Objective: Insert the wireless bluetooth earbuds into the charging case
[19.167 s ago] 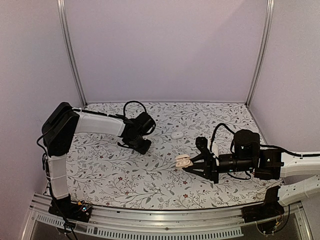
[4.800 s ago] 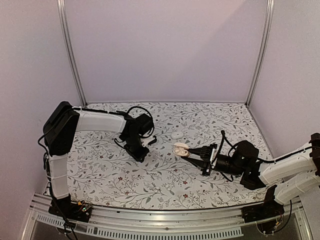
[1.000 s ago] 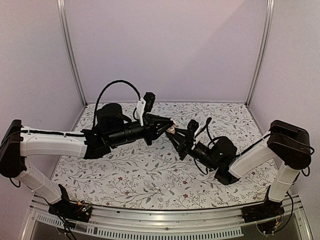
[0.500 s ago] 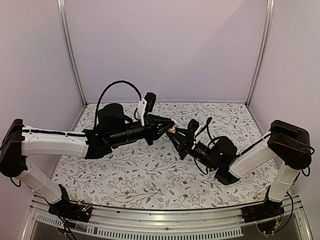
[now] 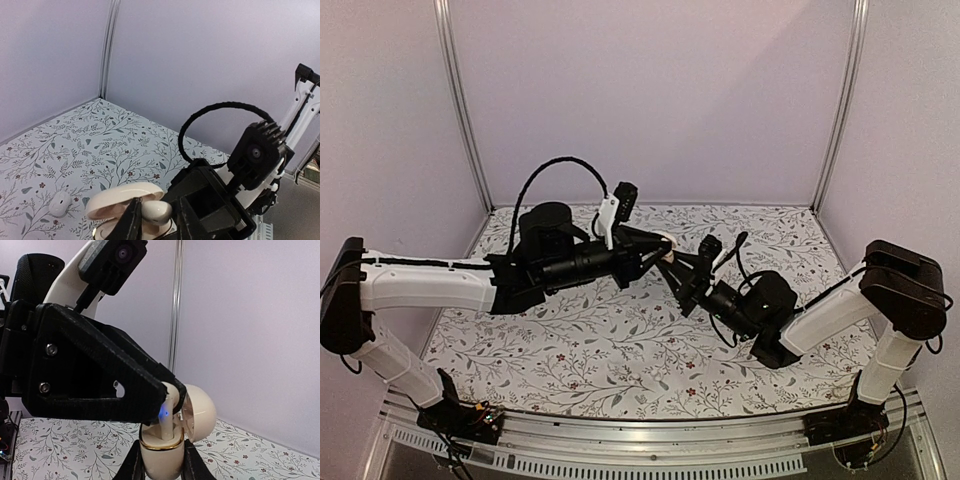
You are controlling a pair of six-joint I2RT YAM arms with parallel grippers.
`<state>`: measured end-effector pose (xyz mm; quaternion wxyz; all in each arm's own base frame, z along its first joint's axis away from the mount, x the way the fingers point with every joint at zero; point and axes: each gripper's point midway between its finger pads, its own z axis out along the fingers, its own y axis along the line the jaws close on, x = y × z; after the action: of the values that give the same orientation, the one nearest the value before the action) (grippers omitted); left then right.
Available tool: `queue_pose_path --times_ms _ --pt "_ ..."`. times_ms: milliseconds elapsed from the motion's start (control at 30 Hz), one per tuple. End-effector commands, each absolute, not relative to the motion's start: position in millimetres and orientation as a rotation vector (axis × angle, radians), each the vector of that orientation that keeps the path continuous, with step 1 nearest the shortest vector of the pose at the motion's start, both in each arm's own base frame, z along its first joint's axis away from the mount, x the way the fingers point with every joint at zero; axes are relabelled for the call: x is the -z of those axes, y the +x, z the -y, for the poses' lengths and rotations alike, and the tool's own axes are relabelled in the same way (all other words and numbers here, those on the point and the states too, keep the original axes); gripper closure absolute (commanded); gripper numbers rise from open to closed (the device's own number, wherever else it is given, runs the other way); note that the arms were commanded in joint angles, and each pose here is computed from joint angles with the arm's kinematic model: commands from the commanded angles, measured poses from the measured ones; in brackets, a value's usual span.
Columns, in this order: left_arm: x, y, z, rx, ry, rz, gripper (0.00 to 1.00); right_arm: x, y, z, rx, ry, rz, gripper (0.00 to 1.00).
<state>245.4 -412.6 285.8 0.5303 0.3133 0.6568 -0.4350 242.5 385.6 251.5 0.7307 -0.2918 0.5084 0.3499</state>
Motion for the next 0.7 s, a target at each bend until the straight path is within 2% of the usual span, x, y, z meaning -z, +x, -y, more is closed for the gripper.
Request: queue_pose_path --times_ms 0,667 --pt "-276.2 253.9 408.9 0.952 0.739 -1.620 0.74 -285.4 231.2 -378.7 -0.806 -0.601 -1.010 1.00" --pt "-309.2 259.5 391.3 0.854 0.704 -1.564 0.53 -265.6 230.7 -379.3 -0.823 -0.618 -1.063 1.00"
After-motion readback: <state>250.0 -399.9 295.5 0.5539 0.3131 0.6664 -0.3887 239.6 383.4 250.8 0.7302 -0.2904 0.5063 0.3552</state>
